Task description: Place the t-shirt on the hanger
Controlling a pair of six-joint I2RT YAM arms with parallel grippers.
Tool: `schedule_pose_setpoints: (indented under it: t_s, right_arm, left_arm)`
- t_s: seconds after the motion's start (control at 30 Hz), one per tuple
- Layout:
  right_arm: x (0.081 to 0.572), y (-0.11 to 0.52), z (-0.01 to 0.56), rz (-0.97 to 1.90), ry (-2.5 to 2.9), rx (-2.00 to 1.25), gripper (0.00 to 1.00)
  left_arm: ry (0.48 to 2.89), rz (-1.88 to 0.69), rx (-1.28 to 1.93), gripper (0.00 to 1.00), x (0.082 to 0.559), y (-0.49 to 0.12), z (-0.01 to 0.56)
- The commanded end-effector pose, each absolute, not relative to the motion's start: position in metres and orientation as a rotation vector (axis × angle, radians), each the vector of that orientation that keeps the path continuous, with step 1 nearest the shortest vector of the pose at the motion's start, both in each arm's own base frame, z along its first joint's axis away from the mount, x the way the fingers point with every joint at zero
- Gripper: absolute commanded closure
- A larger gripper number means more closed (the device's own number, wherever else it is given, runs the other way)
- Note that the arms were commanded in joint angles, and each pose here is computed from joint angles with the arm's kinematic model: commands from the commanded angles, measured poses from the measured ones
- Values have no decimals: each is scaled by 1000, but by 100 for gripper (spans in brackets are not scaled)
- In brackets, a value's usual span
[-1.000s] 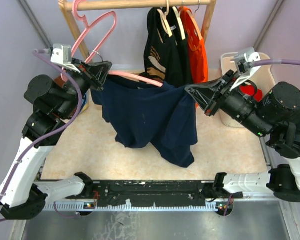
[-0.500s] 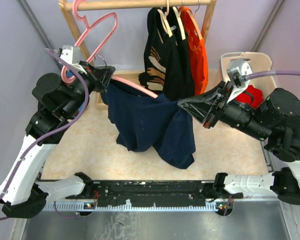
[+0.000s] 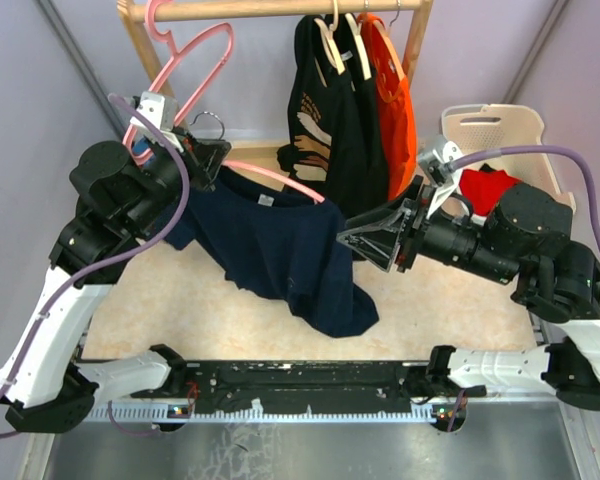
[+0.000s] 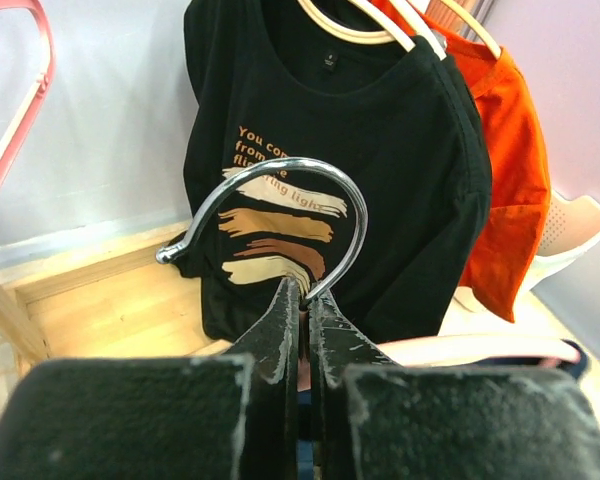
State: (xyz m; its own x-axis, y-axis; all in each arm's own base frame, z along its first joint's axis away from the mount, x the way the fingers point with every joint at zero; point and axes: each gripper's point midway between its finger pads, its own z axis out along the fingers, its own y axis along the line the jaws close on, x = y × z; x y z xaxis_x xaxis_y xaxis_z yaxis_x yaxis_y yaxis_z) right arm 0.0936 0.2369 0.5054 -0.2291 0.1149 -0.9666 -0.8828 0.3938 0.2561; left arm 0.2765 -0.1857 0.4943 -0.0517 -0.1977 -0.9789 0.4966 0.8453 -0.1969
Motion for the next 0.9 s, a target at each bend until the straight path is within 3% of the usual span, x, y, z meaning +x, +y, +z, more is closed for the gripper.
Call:
schedule_pose_setpoints:
  t_s: [0.0, 0.23, 0.43, 0.5, 0.67, 0.87]
  right_arm:
    - [107, 217, 517, 1033, 1519, -590, 67]
    - [152, 205, 489, 734, 1703, -439, 66]
    - [173, 201, 496, 590, 1734, -371, 68]
    - [175, 206, 500, 577, 1741, -388, 67]
    - [177, 223, 503, 592, 1757, -430, 52]
    - [161, 243, 490, 683, 1787, -551, 55]
  left_arm:
    - [1381, -616, 249, 100, 258, -178, 543]
    - [1360, -663, 292, 100, 246, -182, 557]
    - [1342, -702, 333, 100, 237, -187, 566]
    - [1337, -715, 348, 100, 234, -188, 567]
    - [1338, -720, 359, 100, 232, -189, 567]
    - [1338, -715, 367, 100, 231, -189, 566]
